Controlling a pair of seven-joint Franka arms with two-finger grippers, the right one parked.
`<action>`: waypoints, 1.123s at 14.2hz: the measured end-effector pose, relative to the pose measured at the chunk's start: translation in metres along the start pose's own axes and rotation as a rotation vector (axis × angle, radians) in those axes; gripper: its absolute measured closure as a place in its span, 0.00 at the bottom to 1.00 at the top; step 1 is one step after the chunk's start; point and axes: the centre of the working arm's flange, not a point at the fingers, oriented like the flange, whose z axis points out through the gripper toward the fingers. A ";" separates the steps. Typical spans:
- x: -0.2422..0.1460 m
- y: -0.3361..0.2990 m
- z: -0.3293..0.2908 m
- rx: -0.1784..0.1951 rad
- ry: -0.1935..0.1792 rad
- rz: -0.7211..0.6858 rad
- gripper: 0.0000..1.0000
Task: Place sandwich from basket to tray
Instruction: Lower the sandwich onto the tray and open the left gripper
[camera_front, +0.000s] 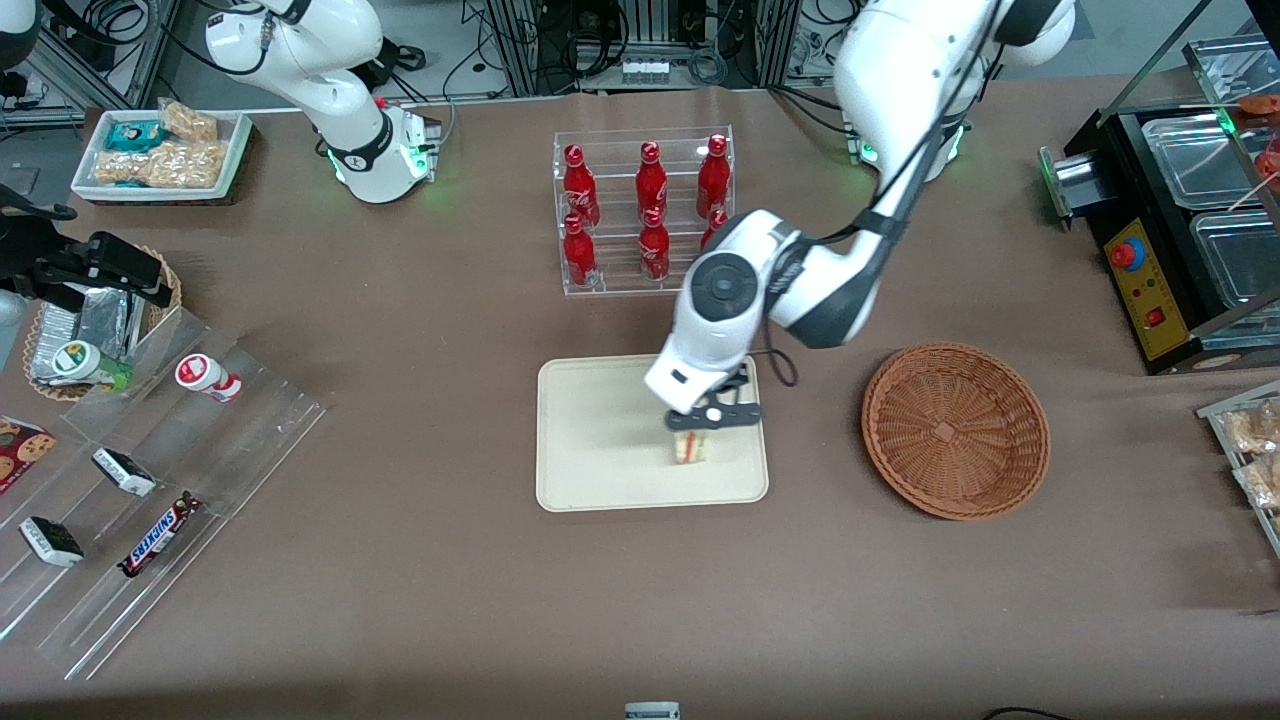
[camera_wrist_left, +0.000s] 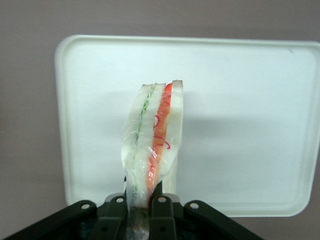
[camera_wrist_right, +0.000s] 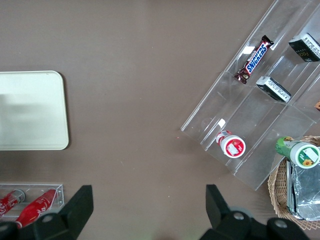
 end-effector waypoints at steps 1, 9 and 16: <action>-0.005 0.012 0.009 0.003 0.010 0.008 0.86; -0.016 0.032 0.054 0.021 0.043 -0.067 0.80; -0.004 0.030 -0.041 -0.015 0.097 -0.091 0.14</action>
